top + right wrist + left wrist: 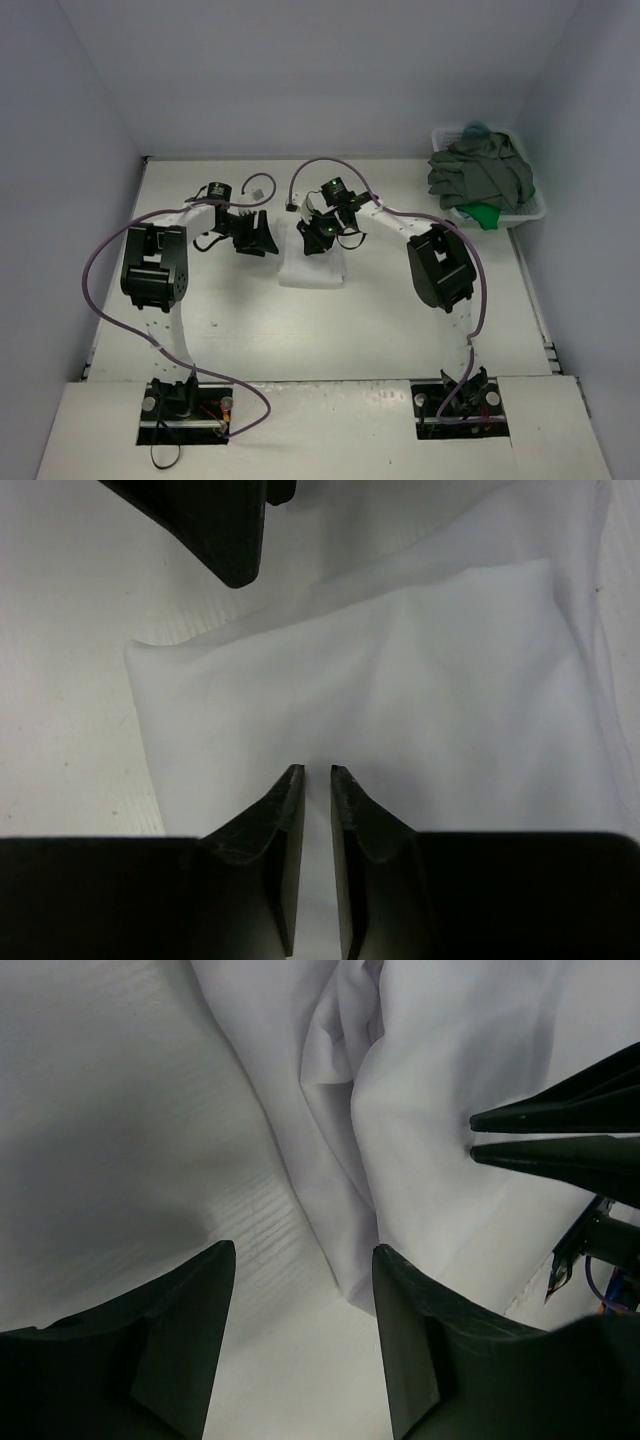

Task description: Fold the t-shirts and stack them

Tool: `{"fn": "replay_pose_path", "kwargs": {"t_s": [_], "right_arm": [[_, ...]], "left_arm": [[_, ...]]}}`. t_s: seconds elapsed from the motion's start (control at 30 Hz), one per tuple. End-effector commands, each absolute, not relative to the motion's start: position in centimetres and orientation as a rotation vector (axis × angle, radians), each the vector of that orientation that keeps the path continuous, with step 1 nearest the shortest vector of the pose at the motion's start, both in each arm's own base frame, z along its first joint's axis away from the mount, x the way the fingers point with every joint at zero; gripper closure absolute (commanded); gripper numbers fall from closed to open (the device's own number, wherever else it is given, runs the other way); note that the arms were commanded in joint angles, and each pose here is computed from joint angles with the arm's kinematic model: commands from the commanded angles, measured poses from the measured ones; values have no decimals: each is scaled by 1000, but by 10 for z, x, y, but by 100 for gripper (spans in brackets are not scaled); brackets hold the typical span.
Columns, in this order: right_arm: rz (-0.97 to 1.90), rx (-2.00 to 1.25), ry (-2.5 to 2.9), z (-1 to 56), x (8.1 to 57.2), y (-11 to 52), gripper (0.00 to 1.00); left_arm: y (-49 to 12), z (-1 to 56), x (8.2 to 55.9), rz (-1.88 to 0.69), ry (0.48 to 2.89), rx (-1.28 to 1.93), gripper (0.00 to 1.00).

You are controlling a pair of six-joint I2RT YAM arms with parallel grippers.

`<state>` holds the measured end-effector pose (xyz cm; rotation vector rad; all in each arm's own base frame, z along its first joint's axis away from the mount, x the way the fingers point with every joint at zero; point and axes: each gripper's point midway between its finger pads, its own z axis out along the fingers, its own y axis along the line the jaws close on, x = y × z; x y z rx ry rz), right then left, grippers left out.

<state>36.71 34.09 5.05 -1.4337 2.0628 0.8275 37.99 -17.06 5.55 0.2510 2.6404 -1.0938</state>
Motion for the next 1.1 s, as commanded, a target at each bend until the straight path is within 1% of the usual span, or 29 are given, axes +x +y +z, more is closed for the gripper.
{"fn": "replay_pose_path", "kwargs": {"t_s": [0.0,0.07,0.23,0.4,0.5,0.7,1.07], "right_arm": [[797,-1391,2011,67,382,346,90],[785,-1386,2017,66,383,344,100],[772,-1395,2013,65,383,342,100],[774,-1377,2014,70,386,338,100],[781,-1373,2007,73,386,338,100],[792,-1377,1997,76,384,339,100],[812,-1382,1982,81,382,339,100]], "left_arm": [[-179,72,392,-1169,2559,255,48],[-180,71,393,-1180,2564,245,46],[-183,57,393,-1210,2586,202,42],[-192,42,392,-1287,2602,162,42],[-197,31,389,-1279,2630,154,41],[-203,14,383,-1226,2666,148,40],[-202,-10,375,-1013,2747,150,39]]}}
